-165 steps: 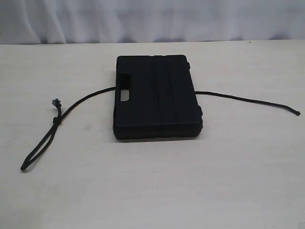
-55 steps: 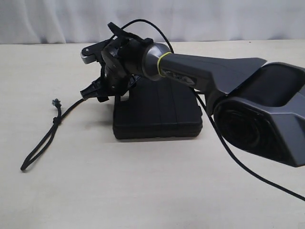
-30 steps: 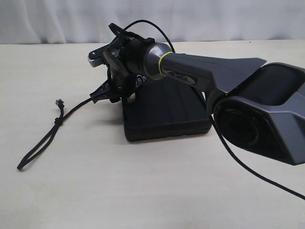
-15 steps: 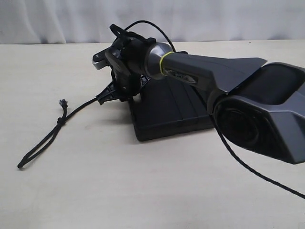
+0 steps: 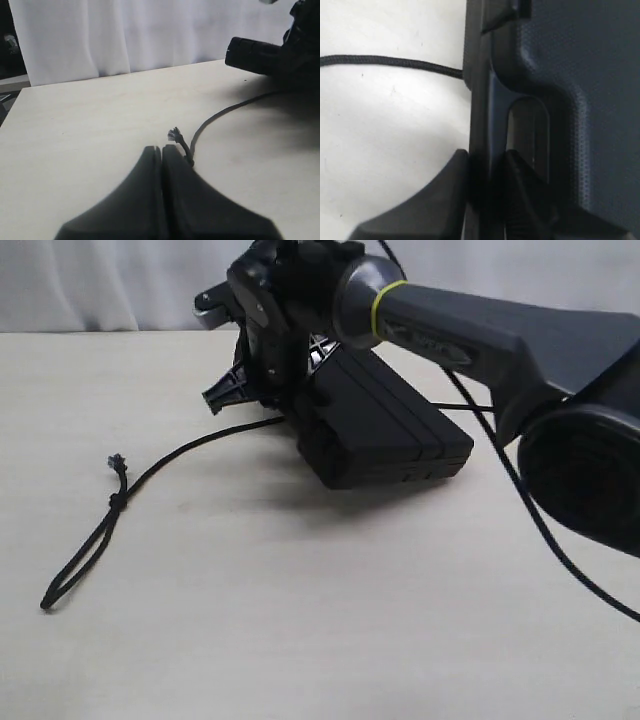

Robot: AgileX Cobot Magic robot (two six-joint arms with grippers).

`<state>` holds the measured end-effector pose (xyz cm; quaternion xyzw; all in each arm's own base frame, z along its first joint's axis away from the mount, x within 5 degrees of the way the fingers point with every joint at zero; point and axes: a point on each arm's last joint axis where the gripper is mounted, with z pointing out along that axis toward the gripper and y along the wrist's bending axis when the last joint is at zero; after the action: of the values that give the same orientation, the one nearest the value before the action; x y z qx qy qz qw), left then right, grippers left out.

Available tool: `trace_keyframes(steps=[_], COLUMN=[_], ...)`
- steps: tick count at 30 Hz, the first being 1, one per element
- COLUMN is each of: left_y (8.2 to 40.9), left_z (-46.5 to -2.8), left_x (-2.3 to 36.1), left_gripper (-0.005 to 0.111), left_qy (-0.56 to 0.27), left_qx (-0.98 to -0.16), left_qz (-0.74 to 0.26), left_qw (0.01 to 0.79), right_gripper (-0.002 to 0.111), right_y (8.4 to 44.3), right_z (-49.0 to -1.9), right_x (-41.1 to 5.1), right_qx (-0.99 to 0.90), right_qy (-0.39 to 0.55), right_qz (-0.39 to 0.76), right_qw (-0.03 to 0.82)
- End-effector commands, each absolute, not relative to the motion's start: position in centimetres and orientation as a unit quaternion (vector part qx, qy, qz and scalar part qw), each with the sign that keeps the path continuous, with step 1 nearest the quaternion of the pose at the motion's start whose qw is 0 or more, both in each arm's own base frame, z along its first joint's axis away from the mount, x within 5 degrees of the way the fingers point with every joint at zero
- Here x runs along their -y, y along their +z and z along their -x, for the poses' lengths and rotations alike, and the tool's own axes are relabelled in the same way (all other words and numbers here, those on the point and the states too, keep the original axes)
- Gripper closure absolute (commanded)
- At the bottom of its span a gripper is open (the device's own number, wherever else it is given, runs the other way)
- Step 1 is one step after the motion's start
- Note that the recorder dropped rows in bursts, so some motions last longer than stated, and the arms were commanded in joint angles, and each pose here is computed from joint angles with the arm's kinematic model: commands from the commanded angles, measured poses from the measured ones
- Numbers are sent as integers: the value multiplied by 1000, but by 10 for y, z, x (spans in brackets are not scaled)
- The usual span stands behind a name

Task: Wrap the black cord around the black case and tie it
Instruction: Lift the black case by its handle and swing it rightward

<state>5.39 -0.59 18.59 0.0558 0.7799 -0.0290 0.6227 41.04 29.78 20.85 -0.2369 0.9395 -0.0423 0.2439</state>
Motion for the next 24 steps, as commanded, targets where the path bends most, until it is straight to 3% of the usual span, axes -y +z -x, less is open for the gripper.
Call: trace_keyframes(steps=[1,24], left_y=[186,186], left_z=[-54,-54], left_x=[6,6], left_gripper=[107,107], left_qy=[-33,-33], left_qx=[-777,-777], left_qz=[-58,-58], left_qw=[625,625], right_gripper=[104,104], right_y=[266,304], right_z=[-407,-445], right_x=[-281,-143], right_qx=[-915,-948], right_qy=[-85,-139], right_qz=[249,128], right_qw=[306,255])
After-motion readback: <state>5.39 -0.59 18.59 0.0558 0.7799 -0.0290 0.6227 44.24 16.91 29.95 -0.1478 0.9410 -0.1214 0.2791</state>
